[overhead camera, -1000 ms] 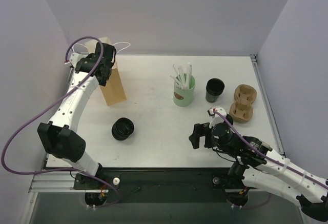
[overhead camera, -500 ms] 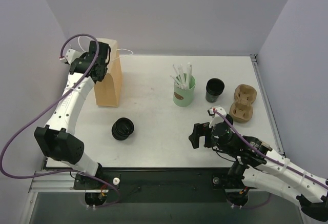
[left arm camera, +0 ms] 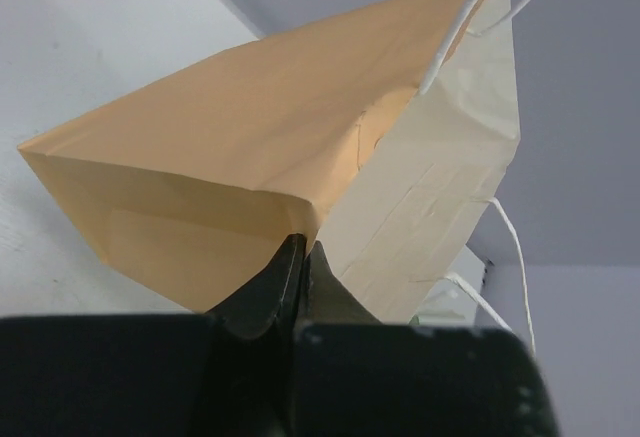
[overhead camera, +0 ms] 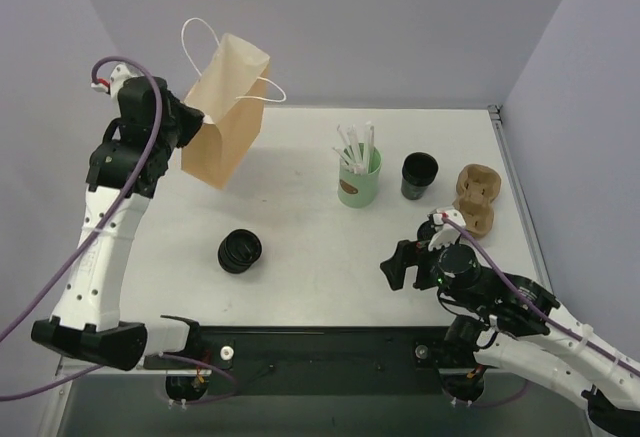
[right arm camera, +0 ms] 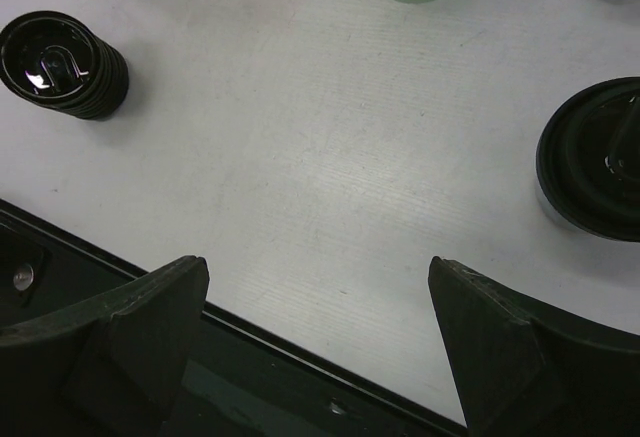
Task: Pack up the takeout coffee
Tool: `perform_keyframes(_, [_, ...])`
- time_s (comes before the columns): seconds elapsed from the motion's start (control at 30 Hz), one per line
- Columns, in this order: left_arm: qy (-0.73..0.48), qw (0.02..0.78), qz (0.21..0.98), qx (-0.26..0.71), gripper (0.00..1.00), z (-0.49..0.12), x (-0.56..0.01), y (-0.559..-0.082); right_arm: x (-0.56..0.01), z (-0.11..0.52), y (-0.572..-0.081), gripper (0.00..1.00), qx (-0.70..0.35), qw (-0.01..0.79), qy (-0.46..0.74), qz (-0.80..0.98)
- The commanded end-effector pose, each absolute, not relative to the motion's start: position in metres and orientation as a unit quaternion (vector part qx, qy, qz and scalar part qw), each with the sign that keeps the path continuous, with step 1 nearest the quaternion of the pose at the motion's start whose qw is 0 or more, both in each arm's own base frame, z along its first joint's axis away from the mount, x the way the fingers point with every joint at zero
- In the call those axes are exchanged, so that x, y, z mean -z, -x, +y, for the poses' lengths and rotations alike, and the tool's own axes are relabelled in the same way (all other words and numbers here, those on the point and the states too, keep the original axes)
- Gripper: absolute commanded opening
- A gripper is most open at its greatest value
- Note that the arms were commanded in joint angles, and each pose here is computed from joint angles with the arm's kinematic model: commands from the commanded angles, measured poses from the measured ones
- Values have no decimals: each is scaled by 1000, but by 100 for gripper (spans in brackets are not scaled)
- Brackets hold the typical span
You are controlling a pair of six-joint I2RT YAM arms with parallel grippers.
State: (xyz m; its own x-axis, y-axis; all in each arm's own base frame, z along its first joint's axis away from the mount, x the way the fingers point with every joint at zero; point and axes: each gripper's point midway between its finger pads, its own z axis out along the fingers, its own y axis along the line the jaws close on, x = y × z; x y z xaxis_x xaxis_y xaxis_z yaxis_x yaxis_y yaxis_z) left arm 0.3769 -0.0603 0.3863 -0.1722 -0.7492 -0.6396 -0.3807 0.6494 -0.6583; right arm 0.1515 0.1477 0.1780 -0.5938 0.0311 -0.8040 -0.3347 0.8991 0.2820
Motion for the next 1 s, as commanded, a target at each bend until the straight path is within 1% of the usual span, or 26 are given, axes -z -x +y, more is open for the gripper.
perform_keyframes(0.0, [265, 530, 748, 300, 0, -103, -431, -346, -206, 127, -152, 100, -191, 471, 70, 858])
perform_keyframes(0.1, [241, 509, 750, 346, 0, -117, -434, -320, -226, 116, -150, 100, -196, 489, 57, 848])
perform_keyframes(0.2, [195, 483, 754, 400, 0, -137, -440, -290, -248, 103, -145, 100, -206, 506, 41, 837])
perform_keyframes(0.23, [161, 467, 757, 428, 0, -148, -444, -274, -262, 98, -144, 100, -215, 515, 31, 829])
perform_keyframes(0.33, [128, 431, 774, 446, 0, -156, -437, -244, -276, 83, -139, 100, -222, 530, 10, 818])
perform_keyframes(0.37, [121, 408, 784, 451, 0, -160, -427, -234, -281, 76, -137, 100, -225, 537, 2, 813])
perform_keyframes(0.53, [86, 389, 786, 474, 0, -164, -410, -195, -291, 56, -132, 100, -232, 554, -32, 799])
perform_keyframes(0.7, [70, 347, 794, 493, 0, -173, -384, -183, -288, 44, -129, 100, -226, 557, -52, 798])
perform_keyframes(0.87, [54, 319, 809, 491, 0, -185, -357, -191, -281, 31, -136, 100, -179, 564, -67, 803])
perform_keyframes(0.97, [38, 288, 819, 495, 0, -204, -336, -197, -282, 29, -138, 100, -167, 566, -70, 804])
